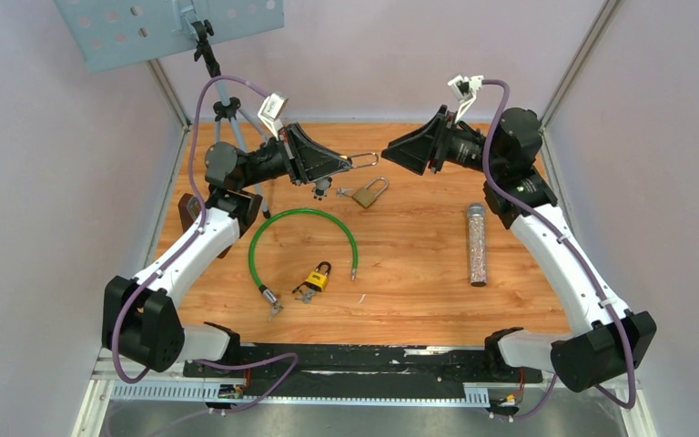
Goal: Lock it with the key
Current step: Lock the lock.
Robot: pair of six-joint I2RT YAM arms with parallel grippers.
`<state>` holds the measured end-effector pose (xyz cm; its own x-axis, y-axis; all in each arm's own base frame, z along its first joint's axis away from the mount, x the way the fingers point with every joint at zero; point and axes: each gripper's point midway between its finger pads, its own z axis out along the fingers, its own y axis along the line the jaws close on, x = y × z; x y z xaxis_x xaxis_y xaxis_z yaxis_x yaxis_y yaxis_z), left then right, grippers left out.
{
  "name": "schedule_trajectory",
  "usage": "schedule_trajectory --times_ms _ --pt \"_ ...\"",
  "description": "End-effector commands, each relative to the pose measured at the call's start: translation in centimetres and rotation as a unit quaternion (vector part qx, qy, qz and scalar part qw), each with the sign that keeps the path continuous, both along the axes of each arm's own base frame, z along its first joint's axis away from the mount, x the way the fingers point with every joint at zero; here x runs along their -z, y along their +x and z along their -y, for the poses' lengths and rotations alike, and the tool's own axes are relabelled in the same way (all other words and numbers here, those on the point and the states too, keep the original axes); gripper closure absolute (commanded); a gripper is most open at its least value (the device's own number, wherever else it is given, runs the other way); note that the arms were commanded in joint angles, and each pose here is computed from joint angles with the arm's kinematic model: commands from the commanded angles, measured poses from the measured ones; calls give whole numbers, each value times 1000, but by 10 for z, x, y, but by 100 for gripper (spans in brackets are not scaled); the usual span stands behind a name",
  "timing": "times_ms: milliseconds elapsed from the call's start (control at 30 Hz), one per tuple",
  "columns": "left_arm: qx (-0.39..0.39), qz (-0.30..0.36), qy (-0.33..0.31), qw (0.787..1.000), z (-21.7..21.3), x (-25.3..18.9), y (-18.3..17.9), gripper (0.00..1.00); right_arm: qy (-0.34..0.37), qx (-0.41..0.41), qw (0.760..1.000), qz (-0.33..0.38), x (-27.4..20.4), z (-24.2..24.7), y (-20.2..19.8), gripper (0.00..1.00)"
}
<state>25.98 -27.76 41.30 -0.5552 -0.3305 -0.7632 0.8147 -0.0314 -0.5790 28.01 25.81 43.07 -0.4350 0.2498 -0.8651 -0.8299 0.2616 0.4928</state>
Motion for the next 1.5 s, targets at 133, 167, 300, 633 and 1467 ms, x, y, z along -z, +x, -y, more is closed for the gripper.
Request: schedule_trajectory --times_ms 133,167,300,633,1467 --pt "50 8 -11 999 -2 -23 -18 100 -2 -27 1000 -5 0 -10 -9 69" --pt "51 8 -11 999 -2 -23 -18 100 -3 -32 999 -5 1 -11 -11 72" --pt "55 -4 -14 998 -1 -19 -14 100 -4 -50 999 6 -1 -17 -19 72" --pt "60 -7 -24 998 1 -20 -11 100 13 40 999 -24 3 -6 1 55" --pt "40 -3 -31 999 -2 -21 -11 100 9 -45 999 24 -4 -23 -36 78"
